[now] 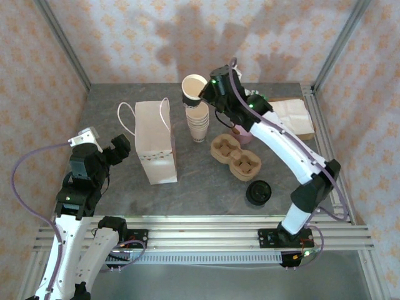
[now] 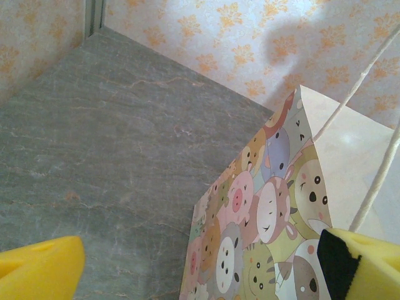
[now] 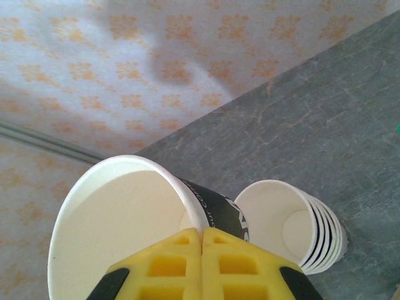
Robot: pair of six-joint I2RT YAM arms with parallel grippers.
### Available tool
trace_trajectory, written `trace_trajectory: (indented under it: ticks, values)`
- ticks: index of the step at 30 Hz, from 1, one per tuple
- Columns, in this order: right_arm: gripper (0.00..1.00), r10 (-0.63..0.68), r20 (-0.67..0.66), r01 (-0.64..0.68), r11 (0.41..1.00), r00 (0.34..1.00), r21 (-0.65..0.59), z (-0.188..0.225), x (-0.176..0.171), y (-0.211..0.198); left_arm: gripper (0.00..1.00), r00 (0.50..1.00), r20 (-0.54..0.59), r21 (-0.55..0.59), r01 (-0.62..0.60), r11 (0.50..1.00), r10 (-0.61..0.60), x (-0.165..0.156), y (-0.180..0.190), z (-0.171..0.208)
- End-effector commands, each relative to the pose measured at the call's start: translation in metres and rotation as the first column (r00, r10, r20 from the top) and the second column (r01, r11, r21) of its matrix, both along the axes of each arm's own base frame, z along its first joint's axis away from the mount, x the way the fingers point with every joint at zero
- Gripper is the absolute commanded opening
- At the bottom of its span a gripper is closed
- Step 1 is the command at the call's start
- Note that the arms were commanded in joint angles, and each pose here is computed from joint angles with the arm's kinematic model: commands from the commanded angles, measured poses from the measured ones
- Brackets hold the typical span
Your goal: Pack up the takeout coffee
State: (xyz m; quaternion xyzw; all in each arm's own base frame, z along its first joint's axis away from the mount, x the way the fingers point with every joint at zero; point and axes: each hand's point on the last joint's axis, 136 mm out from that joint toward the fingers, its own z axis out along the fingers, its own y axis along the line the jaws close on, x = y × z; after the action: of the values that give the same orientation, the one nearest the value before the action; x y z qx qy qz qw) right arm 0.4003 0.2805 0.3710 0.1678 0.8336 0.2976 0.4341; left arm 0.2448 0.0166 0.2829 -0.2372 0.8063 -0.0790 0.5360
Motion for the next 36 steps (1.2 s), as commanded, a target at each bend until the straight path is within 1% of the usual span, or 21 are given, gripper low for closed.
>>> trace_trajectory:
  ticks: [1, 5, 9, 12, 15, 17, 20, 22, 24, 27, 30, 32, 34, 35, 36]
  values:
    - [0.00, 0.061, 0.018, -0.062, 0.998, 0.998, 0.033, 0.018, -0.026, -0.006, 0.97, 1.000, -0.014, -0.003, -0.009, 1.000, 0.009, 0.000, 0.002, -0.005]
    - [0.00, 0.123, 0.011, -0.123, 0.992, 0.992, -0.024, 0.018, -0.062, -0.012, 0.97, 1.000, -0.016, -0.004, -0.005, 1.000, 0.005, 0.001, 0.001, -0.005]
    - [0.00, 0.202, -0.002, -0.202, 0.976, 0.979, -0.080, 0.008, -0.106, -0.015, 0.97, 1.000, -0.016, 0.007, -0.009, 1.000, 0.009, -0.001, 0.002, -0.004]
    - [0.00, 0.275, -0.041, -0.278, 0.956, 0.960, -0.098, -0.013, -0.136, -0.013, 0.97, 0.999, -0.011, 0.024, -0.037, 0.999, 0.037, -0.005, 0.008, -0.001]
    - [0.00, 0.322, -0.112, -0.335, 0.934, 0.940, -0.126, -0.046, -0.162, -0.013, 0.97, 0.999, 0.006, 0.033, -0.042, 0.999, 0.042, -0.008, 0.010, 0.002]
    - [0.00, 0.330, -0.158, -0.352, 0.925, 0.931, -0.142, -0.074, -0.174, -0.016, 0.97, 0.999, 0.006, 0.039, -0.036, 0.999, 0.035, -0.011, 0.009, 0.002]
    - [0.00, 0.334, -0.201, -0.364, 0.922, 0.921, -0.133, -0.111, -0.188, -0.023, 0.94, 0.999, -0.028, 0.034, 0.019, 0.999, -0.018, -0.017, 0.001, -0.003]
    - [0.00, 0.338, -0.219, -0.368, 0.923, 0.915, -0.113, -0.134, -0.195, -0.026, 0.89, 0.992, -0.070, 0.015, 0.110, 0.994, -0.109, -0.026, -0.014, -0.008]
    - [0.00, 0.337, -0.227, -0.367, 0.924, 0.914, -0.109, -0.153, -0.197, -0.029, 0.87, 0.974, -0.092, -0.028, 0.205, 0.978, -0.206, -0.037, -0.031, -0.009]
    - [0.00, 0.337, -0.221, -0.371, 0.920, 0.915, -0.131, -0.171, -0.198, -0.033, 0.85, 0.932, -0.072, -0.098, 0.347, 0.933, -0.354, -0.058, -0.058, 0.000]
    - [0.00, 0.335, -0.216, -0.372, 0.915, 0.917, -0.158, -0.185, -0.197, -0.036, 0.84, 0.885, -0.011, -0.132, 0.460, 0.878, -0.465, -0.081, -0.079, 0.017]
    - [0.00, 0.320, -0.213, -0.358, 0.918, 0.923, -0.173, -0.194, -0.195, -0.038, 0.80, 0.833, 0.060, -0.153, 0.553, 0.819, -0.551, -0.095, -0.096, 0.031]
    - [0.00, 0.302, -0.215, -0.343, 0.920, 0.929, -0.190, -0.202, -0.193, -0.041, 0.79, 0.750, 0.132, -0.191, 0.661, 0.726, -0.648, -0.106, -0.118, 0.043]
    - [0.00, 0.295, -0.215, -0.338, 0.920, 0.931, -0.198, -0.204, -0.192, -0.043, 0.78, 0.724, 0.143, -0.210, 0.689, 0.694, -0.675, -0.108, -0.125, 0.043]
    - [0.00, 0.290, -0.217, -0.334, 0.920, 0.932, -0.205, -0.207, -0.191, -0.043, 0.75, 0.709, 0.141, -0.239, 0.702, 0.671, -0.691, -0.108, -0.129, 0.039]
